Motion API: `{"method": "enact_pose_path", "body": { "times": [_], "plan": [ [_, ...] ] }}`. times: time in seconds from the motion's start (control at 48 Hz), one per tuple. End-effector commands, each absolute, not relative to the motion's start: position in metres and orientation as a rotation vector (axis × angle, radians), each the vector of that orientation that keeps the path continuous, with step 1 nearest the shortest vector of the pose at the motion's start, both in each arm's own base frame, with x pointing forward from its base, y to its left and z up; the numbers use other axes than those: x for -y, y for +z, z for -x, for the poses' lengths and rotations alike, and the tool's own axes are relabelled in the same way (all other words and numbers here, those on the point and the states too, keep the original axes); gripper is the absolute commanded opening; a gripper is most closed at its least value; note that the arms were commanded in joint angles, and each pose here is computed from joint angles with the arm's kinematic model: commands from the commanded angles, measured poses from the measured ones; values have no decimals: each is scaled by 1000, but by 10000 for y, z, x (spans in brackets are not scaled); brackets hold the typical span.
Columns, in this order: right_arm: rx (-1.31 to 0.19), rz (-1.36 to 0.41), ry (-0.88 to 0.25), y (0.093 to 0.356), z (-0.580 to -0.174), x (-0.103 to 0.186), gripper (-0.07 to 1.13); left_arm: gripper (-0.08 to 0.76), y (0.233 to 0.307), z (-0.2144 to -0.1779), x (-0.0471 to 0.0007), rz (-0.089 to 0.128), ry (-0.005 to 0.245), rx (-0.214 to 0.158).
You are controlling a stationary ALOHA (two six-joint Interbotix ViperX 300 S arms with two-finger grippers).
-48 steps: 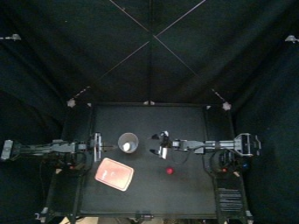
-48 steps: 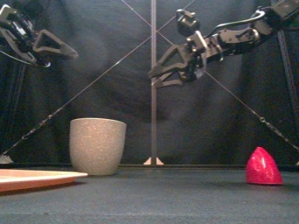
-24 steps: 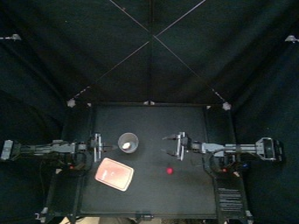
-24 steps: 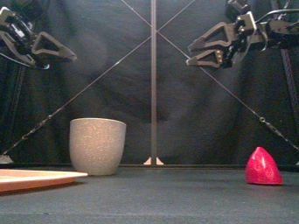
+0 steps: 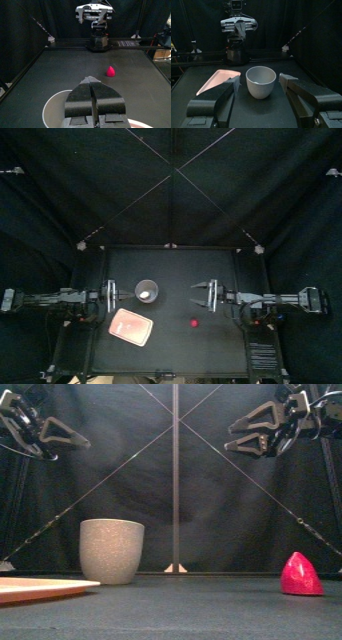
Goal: Pick the onion then place it in the grey bowl
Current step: Drop onion in the grey bowl and return to neutral
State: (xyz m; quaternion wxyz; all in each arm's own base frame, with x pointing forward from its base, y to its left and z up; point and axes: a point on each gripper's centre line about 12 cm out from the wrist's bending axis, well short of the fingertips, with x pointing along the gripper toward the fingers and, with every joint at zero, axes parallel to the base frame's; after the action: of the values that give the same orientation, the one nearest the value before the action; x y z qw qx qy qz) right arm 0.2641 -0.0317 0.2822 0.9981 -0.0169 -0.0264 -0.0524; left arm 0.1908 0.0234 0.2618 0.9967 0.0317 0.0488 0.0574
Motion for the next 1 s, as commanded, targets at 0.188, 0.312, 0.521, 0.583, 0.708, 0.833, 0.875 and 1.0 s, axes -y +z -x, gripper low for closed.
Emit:
{"method": "enact_pose_path", "body": {
  "times": [0.188,0.312,0.521,0.583,0.708,0.833,0.875,1.0],
  "plan": [
    [85,35,-102,2911,-2643,309,976,-2,2661,-1917,-240,-64,118,-80],
    [82,34,-100,2901,-2644,305,976,-2,2668,-1918,-240,-65,118,-78],
    [88,34,-93,2921,-2645,284,976,-2,2661,-1917,-237,-63,117,-79],
    [90,36,-87,2925,-2644,271,976,-2,2658,-1919,-241,-61,118,-81],
    [88,34,-87,2919,-2642,268,976,-2,2661,-1917,-240,-61,118,-79],
    [88,34,-83,2917,-2639,259,976,-2,2660,-1917,-240,-63,118,-81],
    [88,34,-83,2917,-2639,259,976,-2,2658,-1919,-240,-63,118,-81],
    [88,35,-83,2919,-2643,259,976,-2,2655,-1916,-240,-63,118,-81]
  ]
}}
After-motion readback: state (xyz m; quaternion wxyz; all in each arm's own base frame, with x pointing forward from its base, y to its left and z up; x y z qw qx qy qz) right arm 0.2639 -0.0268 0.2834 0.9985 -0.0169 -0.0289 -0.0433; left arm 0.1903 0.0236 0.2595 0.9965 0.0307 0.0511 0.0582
